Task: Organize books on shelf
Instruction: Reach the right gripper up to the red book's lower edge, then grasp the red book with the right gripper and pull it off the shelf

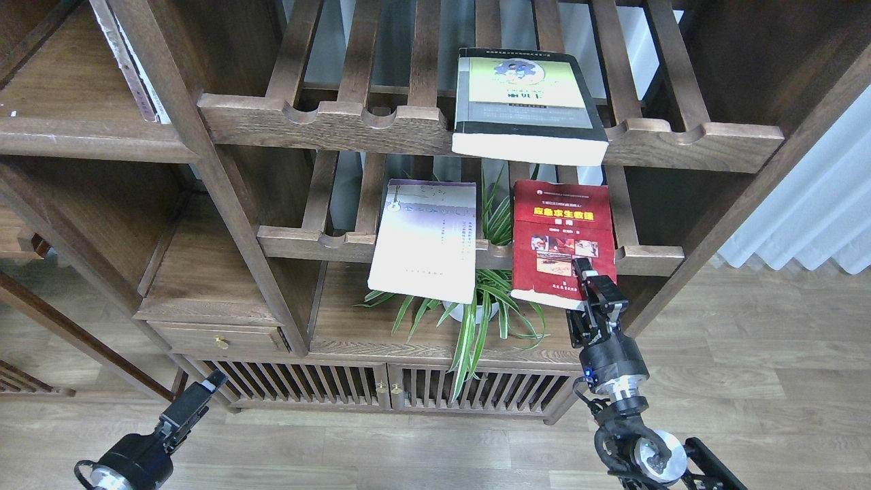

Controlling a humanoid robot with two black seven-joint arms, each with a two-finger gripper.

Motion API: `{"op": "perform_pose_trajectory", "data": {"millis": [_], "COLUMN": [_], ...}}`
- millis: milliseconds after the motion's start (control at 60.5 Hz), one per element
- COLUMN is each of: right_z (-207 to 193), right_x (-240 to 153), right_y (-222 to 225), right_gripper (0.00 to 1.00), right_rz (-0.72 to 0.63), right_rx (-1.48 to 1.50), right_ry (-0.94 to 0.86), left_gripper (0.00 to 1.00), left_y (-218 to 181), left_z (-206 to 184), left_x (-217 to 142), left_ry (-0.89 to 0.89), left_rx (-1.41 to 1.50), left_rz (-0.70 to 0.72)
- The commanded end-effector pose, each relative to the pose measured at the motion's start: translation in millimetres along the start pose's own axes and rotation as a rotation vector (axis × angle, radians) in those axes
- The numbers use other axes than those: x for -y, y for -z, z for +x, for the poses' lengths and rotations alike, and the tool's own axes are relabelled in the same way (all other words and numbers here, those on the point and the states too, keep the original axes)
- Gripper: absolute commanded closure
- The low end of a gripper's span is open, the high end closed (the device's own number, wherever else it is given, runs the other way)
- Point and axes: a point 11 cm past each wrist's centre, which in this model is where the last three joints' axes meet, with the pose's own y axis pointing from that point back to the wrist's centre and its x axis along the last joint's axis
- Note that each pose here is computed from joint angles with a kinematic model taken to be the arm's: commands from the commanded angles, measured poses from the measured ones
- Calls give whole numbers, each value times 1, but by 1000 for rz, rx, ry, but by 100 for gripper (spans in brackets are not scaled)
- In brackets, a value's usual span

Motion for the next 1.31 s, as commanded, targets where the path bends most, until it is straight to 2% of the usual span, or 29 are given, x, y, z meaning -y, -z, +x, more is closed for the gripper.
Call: {"op": "perform_pose_trajectory", "data": {"millis": [0,380,760,1289], "right_z": [-2,-1,13,32], "right_x": [1,-15,-83,-125], "right_y": [-2,-10,-10,2], "right_gripper": [95,97,97,97], "right_rz": [-19,-54,-11,-19], "right_rx": [-4,0,54,15], "right_ry": [4,-4,-79,-188], "left_gripper": [0,0,0,0], "left_y": [0,2,4,23], "left_z": [-1,2,14,21], "left_x": [1,0,-3,-3], "left_ry": [3,-4,-45,-65], "left_rx": [1,-8,-17,-36], "left_rz": [1,0,-4,34]}}
